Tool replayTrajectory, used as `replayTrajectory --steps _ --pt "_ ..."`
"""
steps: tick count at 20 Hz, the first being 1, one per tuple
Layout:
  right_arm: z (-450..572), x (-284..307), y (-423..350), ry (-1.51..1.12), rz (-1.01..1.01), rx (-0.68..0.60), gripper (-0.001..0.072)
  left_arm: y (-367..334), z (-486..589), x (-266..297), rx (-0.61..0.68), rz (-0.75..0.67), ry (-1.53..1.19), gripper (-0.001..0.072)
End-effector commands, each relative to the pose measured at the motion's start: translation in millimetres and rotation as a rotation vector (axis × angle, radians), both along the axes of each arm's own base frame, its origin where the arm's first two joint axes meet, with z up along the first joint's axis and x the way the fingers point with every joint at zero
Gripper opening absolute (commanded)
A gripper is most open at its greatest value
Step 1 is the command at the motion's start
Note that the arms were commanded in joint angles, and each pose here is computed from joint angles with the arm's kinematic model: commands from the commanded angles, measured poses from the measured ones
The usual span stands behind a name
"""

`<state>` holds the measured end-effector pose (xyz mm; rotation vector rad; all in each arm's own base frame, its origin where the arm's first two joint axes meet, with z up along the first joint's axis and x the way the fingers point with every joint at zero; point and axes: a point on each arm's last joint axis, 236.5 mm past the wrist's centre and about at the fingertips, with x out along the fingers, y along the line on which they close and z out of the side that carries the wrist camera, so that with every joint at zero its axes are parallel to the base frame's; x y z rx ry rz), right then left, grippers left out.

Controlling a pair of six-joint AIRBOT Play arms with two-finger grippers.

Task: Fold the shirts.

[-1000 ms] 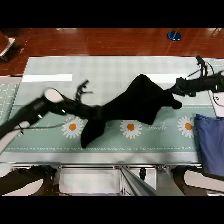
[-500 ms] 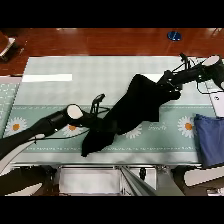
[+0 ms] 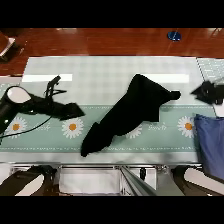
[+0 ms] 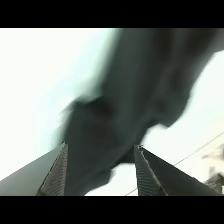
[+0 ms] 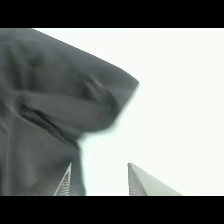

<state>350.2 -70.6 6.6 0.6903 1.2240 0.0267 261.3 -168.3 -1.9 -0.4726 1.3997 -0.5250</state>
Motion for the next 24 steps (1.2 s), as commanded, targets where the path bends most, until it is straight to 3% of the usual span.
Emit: replayTrajectory --steps 1,5,8,11,19,20,22,24 --pt "-45 -55 9 0.033 -0.105 -0.002 0.0405 45 -36 -42 0.089 0.036 0.167 0.0508" --pt "-70 -74 56 0.061 -0.09 0.126 0.0406 44 -69 -86 0.088 0.02 0.319 0.0508" --pt "-74 -80 71 0.084 -0.037 0.125 0.0406 37 -84 -99 0.064 0.0 0.363 0.0508" --pt "-75 -82 87 0.094 0.023 0.124 0.0406 2 -81 -105 -0.049 -0.084 0.362 0.0508" --pt "-90 -91 118 0.173 0.114 0.156 0.0406 -62 -116 -125 -0.044 -0.174 0.386 0.0506" --pt "-93 -93 123 0.189 0.131 0.161 0.0406 -64 -117 -125 -0.042 -0.177 0.384 0.0481" --pt "-103 -96 136 0.222 0.162 0.176 0.0406 -66 -115 -120 -0.045 -0.181 0.369 0.0024" --pt "-109 -87 145 0.216 0.149 0.192 0.0406 -69 -110 -114 -0.056 -0.204 0.34 0.0018"
